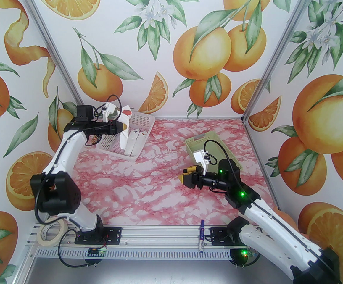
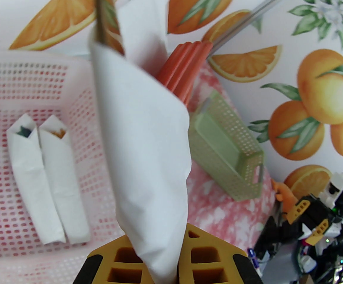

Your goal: Place the utensils on the paper napkin and roll it up

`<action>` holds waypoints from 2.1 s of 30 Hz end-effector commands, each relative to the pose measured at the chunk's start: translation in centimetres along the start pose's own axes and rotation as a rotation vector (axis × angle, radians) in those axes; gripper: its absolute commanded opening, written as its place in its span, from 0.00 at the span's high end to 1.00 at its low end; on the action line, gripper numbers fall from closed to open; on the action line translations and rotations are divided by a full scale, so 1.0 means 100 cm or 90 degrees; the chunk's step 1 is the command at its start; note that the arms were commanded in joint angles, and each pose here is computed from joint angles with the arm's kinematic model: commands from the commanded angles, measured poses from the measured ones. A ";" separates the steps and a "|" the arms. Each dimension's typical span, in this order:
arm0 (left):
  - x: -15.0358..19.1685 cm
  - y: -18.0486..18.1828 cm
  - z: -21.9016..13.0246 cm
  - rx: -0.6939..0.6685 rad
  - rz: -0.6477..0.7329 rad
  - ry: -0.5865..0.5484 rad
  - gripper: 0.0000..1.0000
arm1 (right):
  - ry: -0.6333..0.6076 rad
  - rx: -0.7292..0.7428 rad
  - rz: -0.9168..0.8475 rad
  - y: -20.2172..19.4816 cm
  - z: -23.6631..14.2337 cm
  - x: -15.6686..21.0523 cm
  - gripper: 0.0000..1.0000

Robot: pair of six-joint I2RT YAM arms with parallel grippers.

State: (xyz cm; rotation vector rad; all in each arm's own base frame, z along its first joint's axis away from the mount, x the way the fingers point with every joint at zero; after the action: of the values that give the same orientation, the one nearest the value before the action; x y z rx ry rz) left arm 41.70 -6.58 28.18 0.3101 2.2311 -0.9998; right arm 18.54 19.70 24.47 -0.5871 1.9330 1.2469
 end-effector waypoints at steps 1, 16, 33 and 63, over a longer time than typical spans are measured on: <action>-0.003 0.024 0.000 -0.087 0.050 0.042 1.00 | -0.001 -0.023 -0.008 -0.001 0.000 0.003 0.42; 0.002 0.141 0.063 -0.250 -0.009 0.167 1.00 | 0.016 0.000 0.034 -0.024 0.001 0.014 0.43; 0.042 0.190 0.111 -0.301 -0.076 0.261 1.00 | 0.025 0.024 0.068 -0.043 0.009 0.018 0.43; 0.054 0.189 0.108 -0.288 -0.083 0.296 0.67 | 0.037 0.014 0.093 -0.054 0.018 0.025 0.45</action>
State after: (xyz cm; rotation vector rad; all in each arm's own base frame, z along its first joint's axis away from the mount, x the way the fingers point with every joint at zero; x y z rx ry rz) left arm 51.07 -2.23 7.18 0.1905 2.8775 -0.4975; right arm 21.34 19.01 18.77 -0.4736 2.0962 1.2889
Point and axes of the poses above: each hand's point on the last joint's axis, 136 mm out from that joint toward the fingers, its own z axis out along the fingers, its own y axis along the line the jaws close on, x = y × z, the point moved 4 cm from there along -z, back along the fingers, and after that the axes turned 1 degree about -z, right-handed, at the moved point
